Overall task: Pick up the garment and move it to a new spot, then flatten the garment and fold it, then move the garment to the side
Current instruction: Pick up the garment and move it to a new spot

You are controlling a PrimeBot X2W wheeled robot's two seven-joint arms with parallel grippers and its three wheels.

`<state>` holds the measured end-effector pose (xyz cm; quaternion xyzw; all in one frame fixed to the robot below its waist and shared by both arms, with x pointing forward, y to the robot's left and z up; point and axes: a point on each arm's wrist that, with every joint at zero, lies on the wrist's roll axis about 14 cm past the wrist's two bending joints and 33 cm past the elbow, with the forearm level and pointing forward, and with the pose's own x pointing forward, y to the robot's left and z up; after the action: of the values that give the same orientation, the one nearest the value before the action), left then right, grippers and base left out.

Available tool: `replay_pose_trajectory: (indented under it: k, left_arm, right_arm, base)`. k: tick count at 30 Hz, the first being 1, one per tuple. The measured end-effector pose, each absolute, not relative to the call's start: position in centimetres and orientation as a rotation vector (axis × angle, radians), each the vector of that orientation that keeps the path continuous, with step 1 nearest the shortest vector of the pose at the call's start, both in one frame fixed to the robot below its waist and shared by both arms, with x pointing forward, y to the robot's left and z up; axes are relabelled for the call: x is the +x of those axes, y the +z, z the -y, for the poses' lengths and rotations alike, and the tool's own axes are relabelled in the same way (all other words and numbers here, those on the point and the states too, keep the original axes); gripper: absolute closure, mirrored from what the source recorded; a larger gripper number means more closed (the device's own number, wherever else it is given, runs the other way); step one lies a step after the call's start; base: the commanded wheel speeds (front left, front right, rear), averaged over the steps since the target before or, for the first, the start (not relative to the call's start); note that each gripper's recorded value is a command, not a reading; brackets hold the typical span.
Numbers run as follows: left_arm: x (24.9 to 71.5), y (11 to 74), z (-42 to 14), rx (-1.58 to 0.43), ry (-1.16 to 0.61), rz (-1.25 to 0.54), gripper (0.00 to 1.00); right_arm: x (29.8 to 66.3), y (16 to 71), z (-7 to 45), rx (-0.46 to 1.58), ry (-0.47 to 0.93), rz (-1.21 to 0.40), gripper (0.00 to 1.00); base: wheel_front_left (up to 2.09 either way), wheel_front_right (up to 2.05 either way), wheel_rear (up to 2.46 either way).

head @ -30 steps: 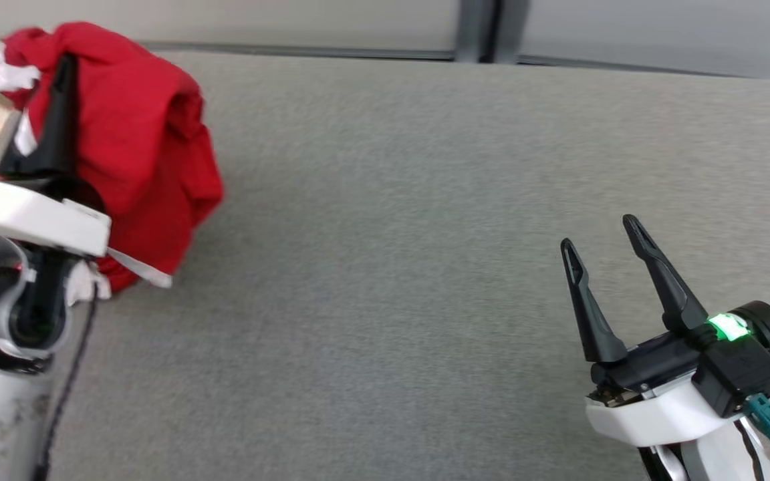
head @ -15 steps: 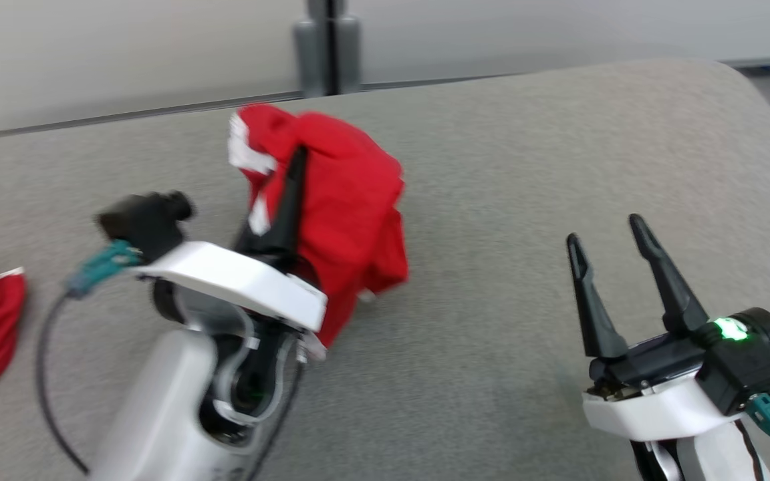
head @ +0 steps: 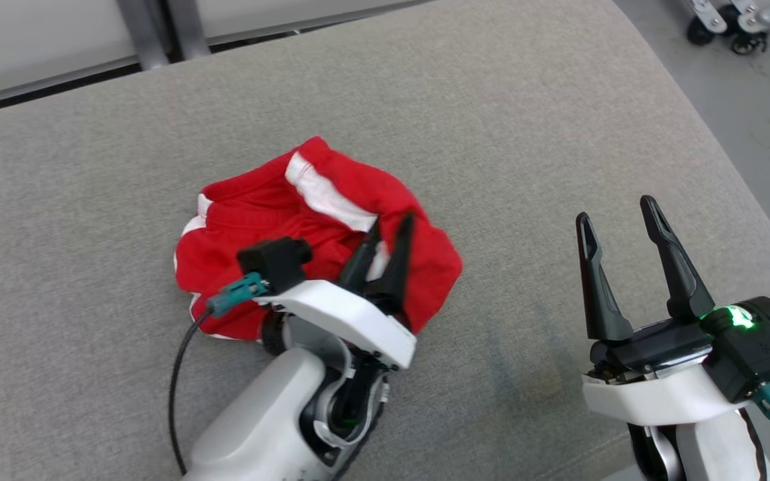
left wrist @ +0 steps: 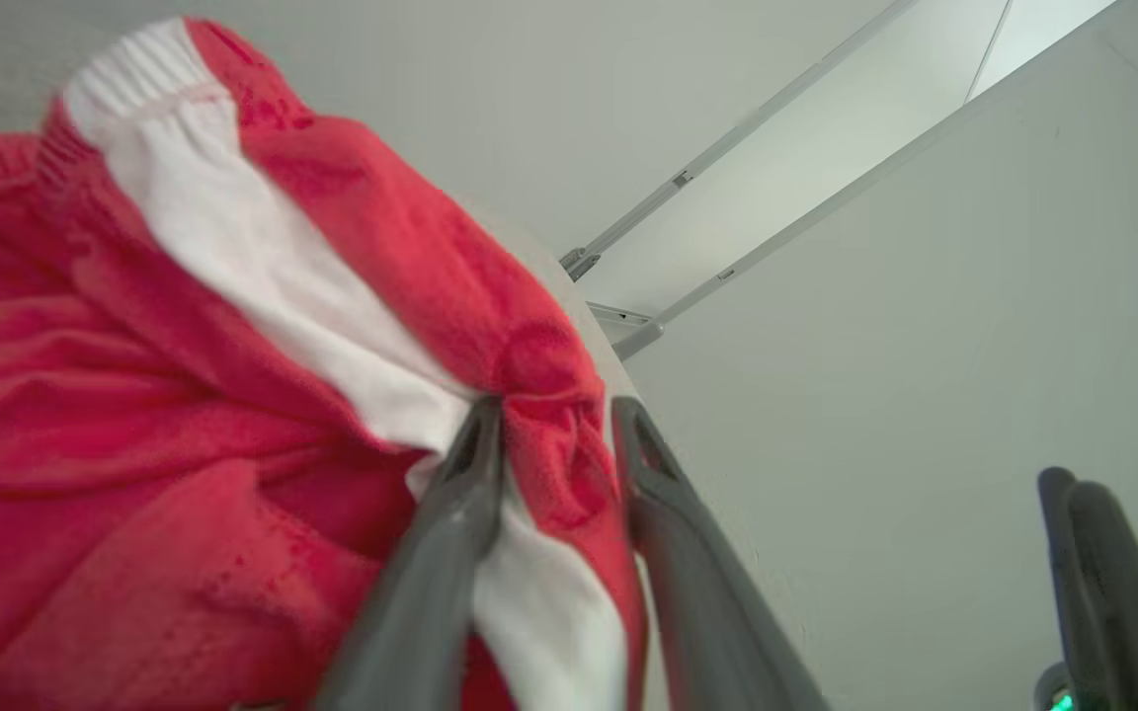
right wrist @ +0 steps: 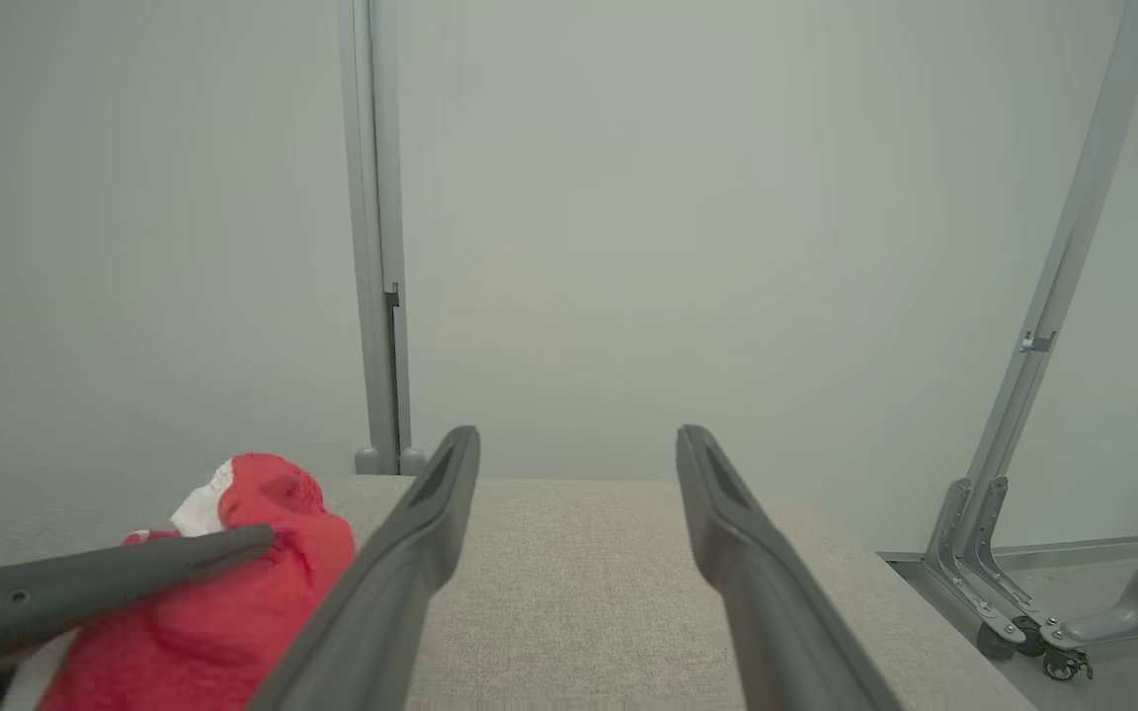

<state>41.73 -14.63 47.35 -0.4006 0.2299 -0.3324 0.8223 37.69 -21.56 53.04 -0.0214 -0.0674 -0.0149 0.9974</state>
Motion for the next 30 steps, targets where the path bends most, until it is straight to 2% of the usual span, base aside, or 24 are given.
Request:
replay_pose_trajectory:
  k: [3, 7, 12, 17, 18, 25, 27, 30]
  left_arm:
    - [40.7, 48.9, 16.3, -0.865, -0.794, -0.454, 0.0]
    - [41.2, 51.4, 15.9, -0.798, -0.836, -0.315, 0.0]
    - [44.5, 54.8, 9.1, -0.59, -0.683, -0.027, 0.0]
    - [44.0, 54.1, -0.4, -0.372, -0.43, 0.09, 0.0]
    - [44.0, 54.1, -0.4, -0.372, -0.43, 0.09, 0.0]
    - [38.9, 52.2, -10.0, -0.197, -0.161, 0.104, 0.0]
    - [37.3, 51.9, -12.0, -0.208, -0.092, 0.098, 0.0]
    - [34.9, 51.3, -13.5, -0.153, -0.055, 0.089, 0.0]
  right_arm:
    - [37.6, 52.8, 21.4, -0.038, -0.028, 0.127, 0.0]
    - [37.7, 52.7, 19.9, -0.018, 0.014, 0.13, 0.0]
    - [37.5, 52.3, 17.3, 0.016, 0.093, 0.125, 0.0]
    - [37.2, 52.2, 14.8, 0.038, 0.173, 0.127, 0.0]
    - [37.2, 52.2, 14.8, 0.038, 0.173, 0.127, 0.0]
    - [36.3, 52.1, 11.7, 0.054, 0.27, 0.124, 0.0]
    - [35.8, 52.0, 11.1, 0.056, 0.287, 0.121, 0.0]
    - [35.2, 52.0, 10.8, 0.057, 0.297, 0.122, 0.0]
  base:
    - [0.0, 0.0, 0.0]
    - [0.0, 0.0, 0.0]
    - [0.0, 0.0, 0.0]
    - [0.0, 0.0, 0.0]
    - [0.0, 0.0, 0.0]
    - [0.0, 0.0, 0.0]
    - [0.0, 0.0, 0.0]
    - [0.0, 0.0, 0.0]
